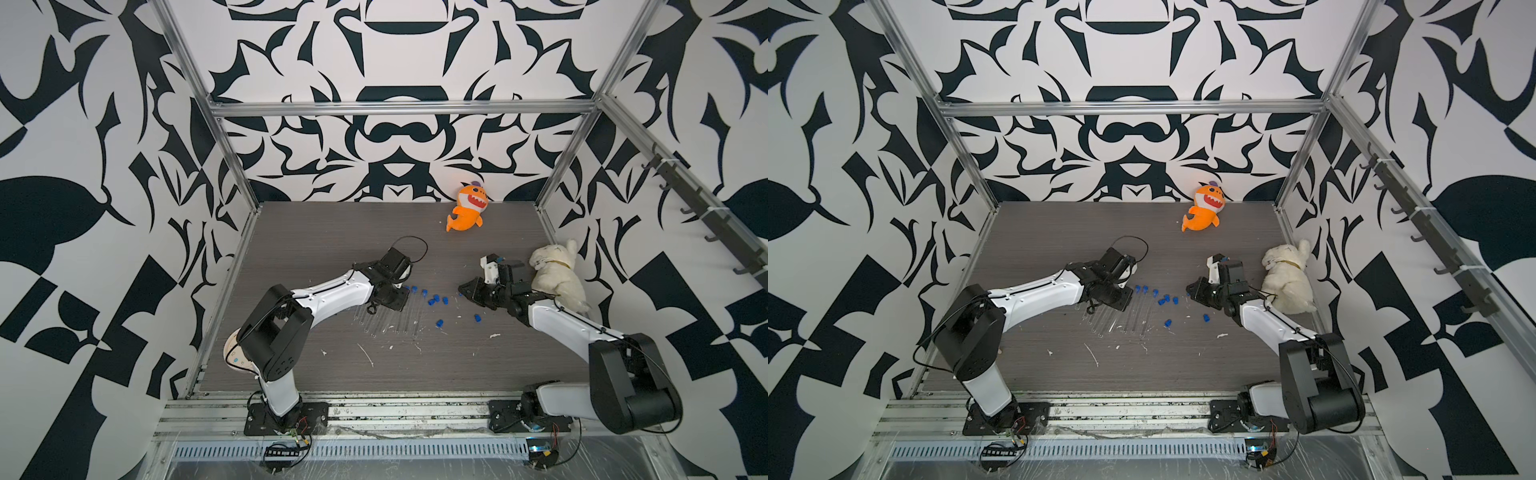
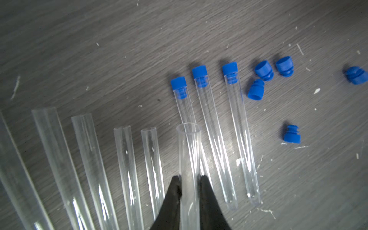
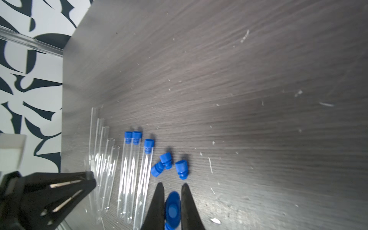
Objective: Remove stoppers from test tubes
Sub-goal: Place the stopper at the center of the board.
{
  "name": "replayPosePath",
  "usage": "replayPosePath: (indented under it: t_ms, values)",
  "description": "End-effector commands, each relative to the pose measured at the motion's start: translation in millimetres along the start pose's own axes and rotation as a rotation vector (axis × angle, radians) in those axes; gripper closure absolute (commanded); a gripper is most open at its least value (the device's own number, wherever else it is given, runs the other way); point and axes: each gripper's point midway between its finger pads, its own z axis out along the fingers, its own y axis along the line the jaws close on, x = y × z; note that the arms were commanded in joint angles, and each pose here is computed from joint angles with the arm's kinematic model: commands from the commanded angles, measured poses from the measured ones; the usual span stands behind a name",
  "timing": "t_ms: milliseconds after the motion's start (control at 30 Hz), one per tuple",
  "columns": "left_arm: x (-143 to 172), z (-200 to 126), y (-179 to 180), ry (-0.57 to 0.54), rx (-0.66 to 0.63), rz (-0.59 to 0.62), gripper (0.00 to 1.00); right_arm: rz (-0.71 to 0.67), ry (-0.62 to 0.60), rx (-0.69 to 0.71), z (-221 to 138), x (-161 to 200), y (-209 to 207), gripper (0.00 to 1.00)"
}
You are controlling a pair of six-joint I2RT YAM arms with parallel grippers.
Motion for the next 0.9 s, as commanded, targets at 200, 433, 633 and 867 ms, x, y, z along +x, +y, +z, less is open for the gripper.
replayPosePath:
  t_ms: [200, 433, 633, 867]
  values:
    - [6, 2, 14, 0.031, -0.043, -0.035, 1.0, -0.016, 0.001, 0.043, 0, 4, -13, 1.0]
    - [9, 10, 19, 0.047, -0.041, -0.051, 1.0, -0.02, 0.038, 0.053, 9, 12, -21, 1.0]
    - [12, 17, 20, 0.06, -0.046, -0.067, 1.0, -0.025, 0.063, 0.062, 17, 16, -26, 1.0]
    - [14, 26, 20, 0.077, -0.044, -0.069, 1.0, -0.016, 0.079, 0.086, 22, 23, -36, 1.0]
